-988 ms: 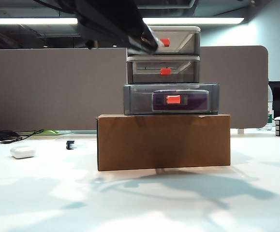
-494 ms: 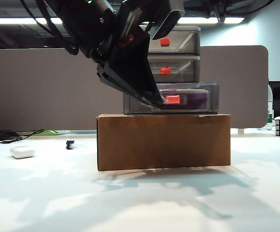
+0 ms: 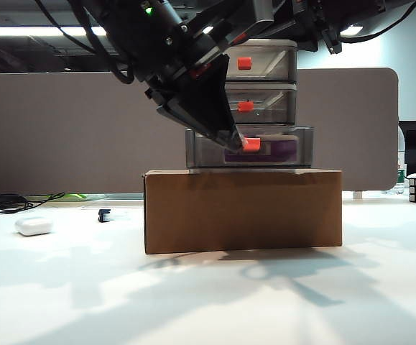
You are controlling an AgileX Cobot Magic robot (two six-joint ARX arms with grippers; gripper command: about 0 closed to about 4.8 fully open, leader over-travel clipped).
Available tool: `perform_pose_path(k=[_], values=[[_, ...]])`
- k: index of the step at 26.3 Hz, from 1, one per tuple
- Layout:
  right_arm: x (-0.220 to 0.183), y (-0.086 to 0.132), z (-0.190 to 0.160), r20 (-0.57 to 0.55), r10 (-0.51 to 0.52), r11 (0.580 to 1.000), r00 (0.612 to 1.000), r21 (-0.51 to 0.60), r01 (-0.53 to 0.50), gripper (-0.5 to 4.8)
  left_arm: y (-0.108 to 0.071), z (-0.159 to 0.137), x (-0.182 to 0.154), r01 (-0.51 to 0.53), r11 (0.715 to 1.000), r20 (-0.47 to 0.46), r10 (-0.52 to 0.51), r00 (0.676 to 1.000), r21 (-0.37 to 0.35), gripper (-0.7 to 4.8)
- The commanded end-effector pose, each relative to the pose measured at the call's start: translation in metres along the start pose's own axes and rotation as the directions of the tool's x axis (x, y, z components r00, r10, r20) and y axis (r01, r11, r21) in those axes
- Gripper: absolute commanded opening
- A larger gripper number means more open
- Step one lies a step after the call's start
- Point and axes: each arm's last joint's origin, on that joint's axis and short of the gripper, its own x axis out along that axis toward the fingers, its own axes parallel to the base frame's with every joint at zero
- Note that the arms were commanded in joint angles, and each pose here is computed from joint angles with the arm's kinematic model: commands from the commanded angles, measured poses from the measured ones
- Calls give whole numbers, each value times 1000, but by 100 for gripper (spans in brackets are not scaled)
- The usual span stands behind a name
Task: Open the third layer of the drawer on the table, pick up a pack of napkins on the table and put it in, and finally close the drawer.
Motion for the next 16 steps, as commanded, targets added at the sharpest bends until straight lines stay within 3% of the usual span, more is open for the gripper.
perform_pose_path(k=[1, 12, 16], values=[[0, 0, -4, -32, -1, 1000, 1000, 21, 2, -6, 4, 5, 2, -60, 998, 37, 60, 997, 5, -6], [0, 1, -3, -33, 18, 1000, 999, 6, -18, -6, 17, 12, 22, -268, 963, 101, 268, 958, -10, -6], [0, 1, -3, -32, 17, 1000, 999, 5, -17, -6, 20, 14, 20, -379, 925, 95, 380, 920, -26, -5]])
